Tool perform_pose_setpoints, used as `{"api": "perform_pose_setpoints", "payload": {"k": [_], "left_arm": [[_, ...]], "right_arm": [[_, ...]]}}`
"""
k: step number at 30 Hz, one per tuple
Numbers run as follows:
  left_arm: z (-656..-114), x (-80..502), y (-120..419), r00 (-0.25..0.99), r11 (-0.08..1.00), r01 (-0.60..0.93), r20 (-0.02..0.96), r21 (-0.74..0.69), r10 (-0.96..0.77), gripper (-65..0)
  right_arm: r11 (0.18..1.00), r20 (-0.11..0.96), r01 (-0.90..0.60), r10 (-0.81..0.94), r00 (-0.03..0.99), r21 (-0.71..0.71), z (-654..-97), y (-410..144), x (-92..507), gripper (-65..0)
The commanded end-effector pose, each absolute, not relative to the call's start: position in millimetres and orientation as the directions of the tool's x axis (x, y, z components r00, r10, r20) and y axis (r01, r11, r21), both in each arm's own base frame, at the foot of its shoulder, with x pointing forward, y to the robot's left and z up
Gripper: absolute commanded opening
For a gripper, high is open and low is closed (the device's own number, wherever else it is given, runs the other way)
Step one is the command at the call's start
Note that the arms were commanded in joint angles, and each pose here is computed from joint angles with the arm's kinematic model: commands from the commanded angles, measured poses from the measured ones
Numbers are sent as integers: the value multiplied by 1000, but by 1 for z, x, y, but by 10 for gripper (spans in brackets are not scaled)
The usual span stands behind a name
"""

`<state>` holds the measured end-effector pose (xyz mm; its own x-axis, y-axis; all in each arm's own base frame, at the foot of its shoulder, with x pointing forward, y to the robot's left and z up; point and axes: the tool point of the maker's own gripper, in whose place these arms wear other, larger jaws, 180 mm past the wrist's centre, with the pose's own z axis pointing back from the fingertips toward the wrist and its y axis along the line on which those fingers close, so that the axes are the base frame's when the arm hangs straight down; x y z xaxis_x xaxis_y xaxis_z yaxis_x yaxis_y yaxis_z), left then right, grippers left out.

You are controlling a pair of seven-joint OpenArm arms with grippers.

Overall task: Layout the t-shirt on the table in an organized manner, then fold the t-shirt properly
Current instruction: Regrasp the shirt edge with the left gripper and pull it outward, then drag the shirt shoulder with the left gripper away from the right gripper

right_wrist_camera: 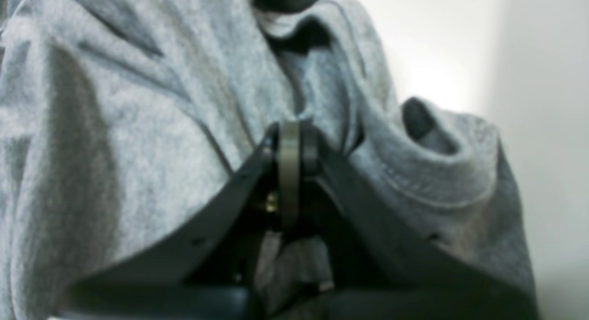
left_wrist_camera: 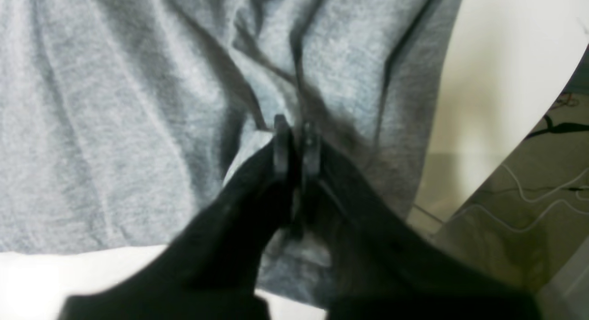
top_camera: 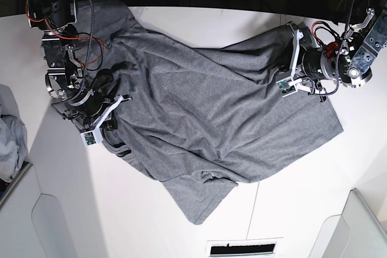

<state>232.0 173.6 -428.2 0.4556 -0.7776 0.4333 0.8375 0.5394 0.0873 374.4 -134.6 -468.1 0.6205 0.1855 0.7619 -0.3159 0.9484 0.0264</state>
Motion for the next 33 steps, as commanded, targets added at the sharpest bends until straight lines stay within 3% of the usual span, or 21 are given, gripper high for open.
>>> {"api": "perform_pose_setpoints", "payload": {"k": [1, 5, 12, 20, 25, 33], "left_arm": [[-419, 241, 177, 444, 540, 834, 442, 115, -780, -650], [-406, 225, 163, 435, 512, 856, 433, 74, -789, -650], [-374, 132, 113, 247, 248, 966, 504, -65, -828, -650], [-376, 105, 103, 275, 241, 961, 518, -133, -810, -646], [-376, 105, 103, 275, 241, 961, 517, -134, -810, -417], [-358, 140, 111, 276, 306, 951, 569, -45, -775, -409]], "right_arm": [[947, 752, -322, 203, 627, 13, -466, -138, 377, -650], [947, 752, -322, 204, 627, 12, -466, -138, 377, -650], [945, 751, -326, 218, 624, -3, -466, -140, 378, -650], [954, 786, -295, 219, 578, -50, -441, -156, 407, -650], [964, 836, -264, 141, 530, 4, -412, -154, 431, -650], [974, 884, -225, 90, 458, 17, -374, -164, 460, -650]]}}
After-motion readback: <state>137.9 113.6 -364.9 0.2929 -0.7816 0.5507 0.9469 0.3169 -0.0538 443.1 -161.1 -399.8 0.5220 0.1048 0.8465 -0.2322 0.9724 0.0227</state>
